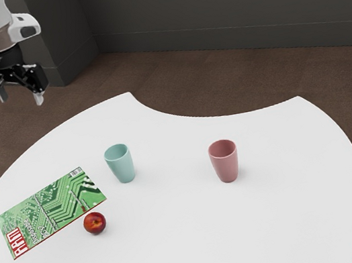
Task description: Place the left cup onto the right cup
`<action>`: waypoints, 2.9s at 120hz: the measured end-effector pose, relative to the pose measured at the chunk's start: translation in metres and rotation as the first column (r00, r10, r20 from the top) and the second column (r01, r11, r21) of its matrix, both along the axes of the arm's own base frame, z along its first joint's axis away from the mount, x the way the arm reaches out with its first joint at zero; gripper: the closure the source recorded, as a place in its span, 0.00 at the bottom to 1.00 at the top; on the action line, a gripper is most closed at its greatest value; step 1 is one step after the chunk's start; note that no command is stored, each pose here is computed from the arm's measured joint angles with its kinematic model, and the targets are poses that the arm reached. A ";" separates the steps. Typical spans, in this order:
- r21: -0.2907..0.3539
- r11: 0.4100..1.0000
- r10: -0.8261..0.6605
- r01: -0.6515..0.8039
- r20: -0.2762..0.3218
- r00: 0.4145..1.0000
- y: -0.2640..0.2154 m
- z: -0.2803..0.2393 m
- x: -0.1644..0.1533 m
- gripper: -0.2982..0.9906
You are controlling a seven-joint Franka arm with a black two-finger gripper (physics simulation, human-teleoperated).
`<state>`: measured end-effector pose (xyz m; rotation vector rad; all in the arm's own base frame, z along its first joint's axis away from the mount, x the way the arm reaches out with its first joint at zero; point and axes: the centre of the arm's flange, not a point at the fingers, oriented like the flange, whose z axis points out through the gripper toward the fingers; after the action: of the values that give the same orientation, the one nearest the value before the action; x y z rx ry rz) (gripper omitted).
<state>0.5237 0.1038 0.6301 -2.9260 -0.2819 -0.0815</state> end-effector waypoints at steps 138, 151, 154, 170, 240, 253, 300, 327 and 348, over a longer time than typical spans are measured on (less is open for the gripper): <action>-0.110 0.990 -0.097 0.083 -0.120 0.988 -0.069 -0.244 0.124 0.23; -0.118 0.987 -0.117 0.105 -0.102 0.988 -0.082 -0.262 0.133 0.23; -0.119 0.987 -0.121 0.109 -0.098 0.988 -0.084 -0.267 0.134 0.23; -0.111 0.987 -0.127 0.120 -0.056 0.990 -0.084 -0.275 0.152 0.23; -0.125 0.987 -0.110 0.104 -0.038 0.993 -0.064 -0.326 0.174 0.24; -0.116 0.987 -0.118 0.114 -0.027 0.993 -0.061 -0.322 0.176 0.39; -0.106 0.982 -0.157 0.154 -0.019 0.987 -0.056 -0.316 0.177 0.79; -0.105 0.981 -0.164 0.161 -0.013 0.986 -0.055 -0.306 0.176 0.82; -0.103 0.980 -0.171 0.171 0.009 0.985 -0.072 -0.260 0.169 0.83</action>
<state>0.6924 0.0322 0.3699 -3.0475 -0.0339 -0.0947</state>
